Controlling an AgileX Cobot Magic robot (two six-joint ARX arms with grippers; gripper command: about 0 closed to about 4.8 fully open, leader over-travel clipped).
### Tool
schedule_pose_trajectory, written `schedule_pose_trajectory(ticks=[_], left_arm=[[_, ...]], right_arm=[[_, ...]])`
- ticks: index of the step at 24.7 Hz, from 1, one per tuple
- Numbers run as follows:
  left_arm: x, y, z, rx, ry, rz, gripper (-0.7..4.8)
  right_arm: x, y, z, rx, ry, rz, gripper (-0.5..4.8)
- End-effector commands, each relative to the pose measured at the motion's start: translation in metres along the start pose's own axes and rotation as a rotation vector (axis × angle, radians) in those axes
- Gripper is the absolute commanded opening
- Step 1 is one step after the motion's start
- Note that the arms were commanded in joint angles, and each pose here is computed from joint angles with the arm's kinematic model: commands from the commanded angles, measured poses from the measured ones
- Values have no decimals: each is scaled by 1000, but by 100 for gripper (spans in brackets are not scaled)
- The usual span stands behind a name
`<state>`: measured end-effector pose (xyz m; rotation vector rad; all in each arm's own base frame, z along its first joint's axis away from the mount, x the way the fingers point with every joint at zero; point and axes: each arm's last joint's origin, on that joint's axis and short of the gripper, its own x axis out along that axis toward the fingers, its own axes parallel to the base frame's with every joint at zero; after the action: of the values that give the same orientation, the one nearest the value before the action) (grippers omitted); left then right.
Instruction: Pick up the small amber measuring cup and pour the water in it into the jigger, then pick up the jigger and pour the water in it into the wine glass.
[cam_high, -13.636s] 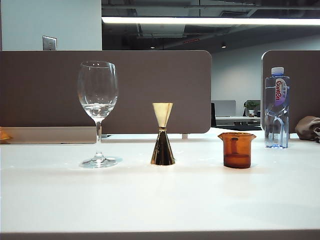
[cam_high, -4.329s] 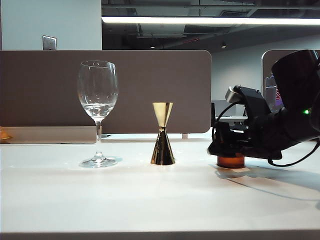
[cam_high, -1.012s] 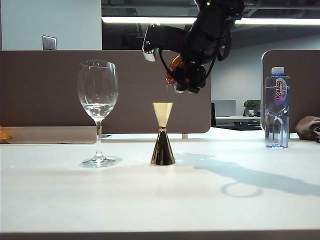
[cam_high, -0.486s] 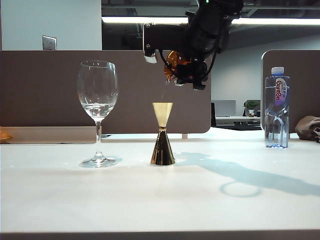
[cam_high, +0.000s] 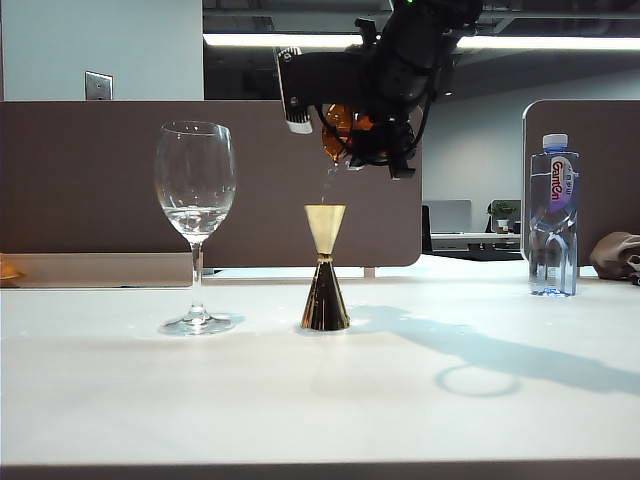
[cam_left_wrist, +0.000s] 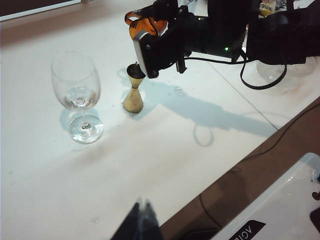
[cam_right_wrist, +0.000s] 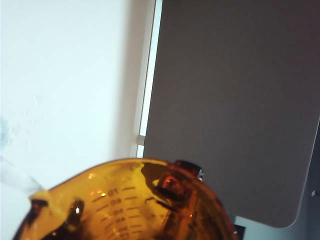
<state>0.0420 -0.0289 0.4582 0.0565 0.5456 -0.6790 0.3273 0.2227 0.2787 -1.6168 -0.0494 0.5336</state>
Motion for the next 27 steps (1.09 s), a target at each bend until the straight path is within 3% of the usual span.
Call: schedule_pose_trajectory(ticks=[1, 5, 17, 21, 24, 26, 27], left_arm=[[-1, 0, 1, 8, -16, 0, -2], [-1, 0, 1, 8, -16, 0, -2], [-1, 0, 1, 8, -16, 0, -2], [-1, 0, 1, 8, -16, 0, -2], [-1, 0, 1, 8, -16, 0, -2], [-1, 0, 1, 8, -16, -1, -2], [-1, 0, 1, 8, -15, 0, -2]], right_arm=[[-5, -8, 7, -91, -1, -39, -1], [-9, -9, 12, -159, 3, -51, -1], [-9, -9, 12, -121, 19, -48, -1], [-8, -10, 11, 140, 17, -56, -1], [-9, -10, 4, 481, 62, -60, -1], [-14, -7, -9, 818, 121, -70, -1], [-17, -5, -15, 907, 124, -81, -1]])
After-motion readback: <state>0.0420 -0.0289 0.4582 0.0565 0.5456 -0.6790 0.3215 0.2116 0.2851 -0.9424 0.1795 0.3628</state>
